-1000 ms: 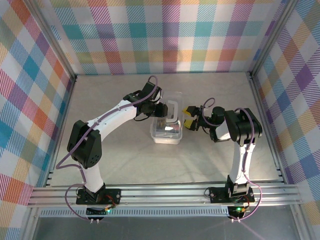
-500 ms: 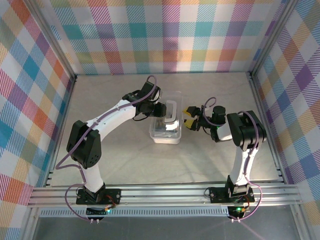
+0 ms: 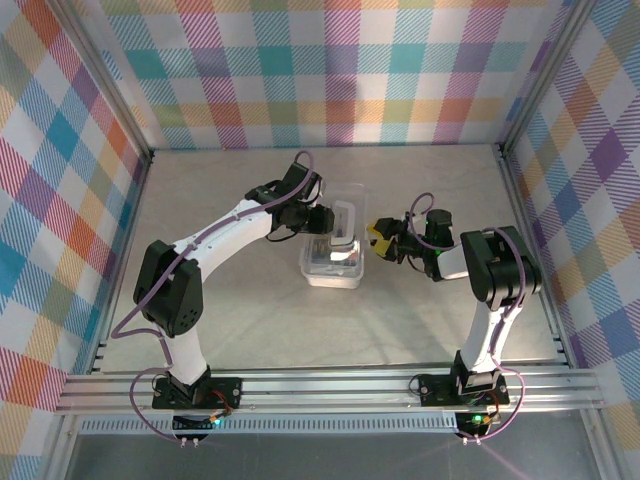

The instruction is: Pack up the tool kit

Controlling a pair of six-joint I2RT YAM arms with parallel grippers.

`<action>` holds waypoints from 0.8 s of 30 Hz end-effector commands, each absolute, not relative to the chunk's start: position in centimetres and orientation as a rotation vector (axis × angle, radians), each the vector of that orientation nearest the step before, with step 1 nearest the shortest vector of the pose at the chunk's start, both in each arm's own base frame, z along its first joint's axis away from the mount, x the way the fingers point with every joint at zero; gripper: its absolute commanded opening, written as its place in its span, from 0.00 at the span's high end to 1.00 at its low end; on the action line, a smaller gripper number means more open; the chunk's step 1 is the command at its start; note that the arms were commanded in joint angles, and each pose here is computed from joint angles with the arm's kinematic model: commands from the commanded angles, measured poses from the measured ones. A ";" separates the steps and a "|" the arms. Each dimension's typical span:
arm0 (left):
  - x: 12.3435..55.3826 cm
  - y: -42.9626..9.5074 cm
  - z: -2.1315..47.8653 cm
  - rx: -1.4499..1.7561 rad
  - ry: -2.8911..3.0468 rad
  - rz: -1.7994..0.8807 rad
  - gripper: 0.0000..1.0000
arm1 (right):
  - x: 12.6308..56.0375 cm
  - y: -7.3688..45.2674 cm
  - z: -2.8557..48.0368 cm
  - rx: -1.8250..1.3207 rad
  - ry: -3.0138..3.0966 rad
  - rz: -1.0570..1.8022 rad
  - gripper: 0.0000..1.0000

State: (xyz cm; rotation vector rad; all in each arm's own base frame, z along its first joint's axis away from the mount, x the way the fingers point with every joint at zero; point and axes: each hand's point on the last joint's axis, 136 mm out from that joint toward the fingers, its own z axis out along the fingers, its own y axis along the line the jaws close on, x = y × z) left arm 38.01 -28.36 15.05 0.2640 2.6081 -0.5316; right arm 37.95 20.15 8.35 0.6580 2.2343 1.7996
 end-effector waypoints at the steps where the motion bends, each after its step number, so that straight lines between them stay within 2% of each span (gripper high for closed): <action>1: 33.9 -25.3 7.4 0.260 2.911 -0.343 0.58 | 37.3 20.5 10.2 0.539 2.218 1.813 0.49; 24: 34.0 -25.9 7.3 0.270 2.913 -0.350 0.58 | 37.4 21.3 10.6 0.474 2.271 1.743 0.57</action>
